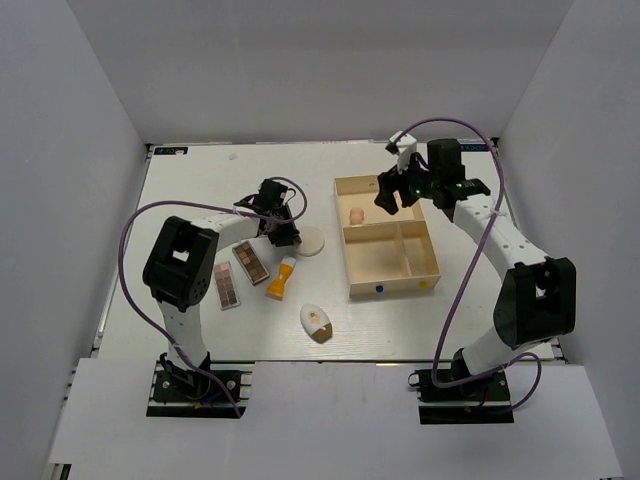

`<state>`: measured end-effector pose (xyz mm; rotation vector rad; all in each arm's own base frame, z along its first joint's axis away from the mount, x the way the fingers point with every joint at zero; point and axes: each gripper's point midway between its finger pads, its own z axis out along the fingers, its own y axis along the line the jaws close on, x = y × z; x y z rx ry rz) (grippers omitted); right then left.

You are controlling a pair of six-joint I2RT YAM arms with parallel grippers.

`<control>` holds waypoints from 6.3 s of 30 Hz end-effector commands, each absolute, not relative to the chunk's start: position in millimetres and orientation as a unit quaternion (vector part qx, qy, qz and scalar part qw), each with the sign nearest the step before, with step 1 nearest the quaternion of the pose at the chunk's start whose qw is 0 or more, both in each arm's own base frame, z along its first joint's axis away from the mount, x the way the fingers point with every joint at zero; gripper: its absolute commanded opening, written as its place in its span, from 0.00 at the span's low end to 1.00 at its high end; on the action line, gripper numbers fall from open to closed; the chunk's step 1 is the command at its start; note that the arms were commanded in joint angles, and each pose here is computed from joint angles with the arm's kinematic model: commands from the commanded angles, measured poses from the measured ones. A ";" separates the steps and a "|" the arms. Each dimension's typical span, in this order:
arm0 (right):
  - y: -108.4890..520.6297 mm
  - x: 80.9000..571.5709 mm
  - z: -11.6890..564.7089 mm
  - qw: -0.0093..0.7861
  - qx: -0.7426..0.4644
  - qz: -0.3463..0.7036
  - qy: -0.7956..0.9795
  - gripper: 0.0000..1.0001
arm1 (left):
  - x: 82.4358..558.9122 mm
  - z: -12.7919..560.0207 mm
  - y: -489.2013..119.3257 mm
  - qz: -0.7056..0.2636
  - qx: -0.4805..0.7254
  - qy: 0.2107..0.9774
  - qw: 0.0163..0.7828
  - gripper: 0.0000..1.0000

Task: Organize the makeup

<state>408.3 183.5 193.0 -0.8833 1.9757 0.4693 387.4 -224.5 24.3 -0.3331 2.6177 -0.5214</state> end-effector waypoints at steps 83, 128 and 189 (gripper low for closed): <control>360.0 173.4 109.0 0.246 -0.491 0.284 0.786 0.89 | 259.9 218.5 -98.0 -0.156 -0.244 0.839 0.461 0.91; 369.3 164.4 82.4 0.206 -0.511 0.165 0.818 0.22 | 220.9 165.8 -108.2 -0.198 -0.234 0.864 0.400 0.89; 229.7 341.7 153.4 0.338 -0.316 0.173 0.869 0.84 | 286.0 52.8 -198.1 -0.111 0.059 0.968 0.216 0.87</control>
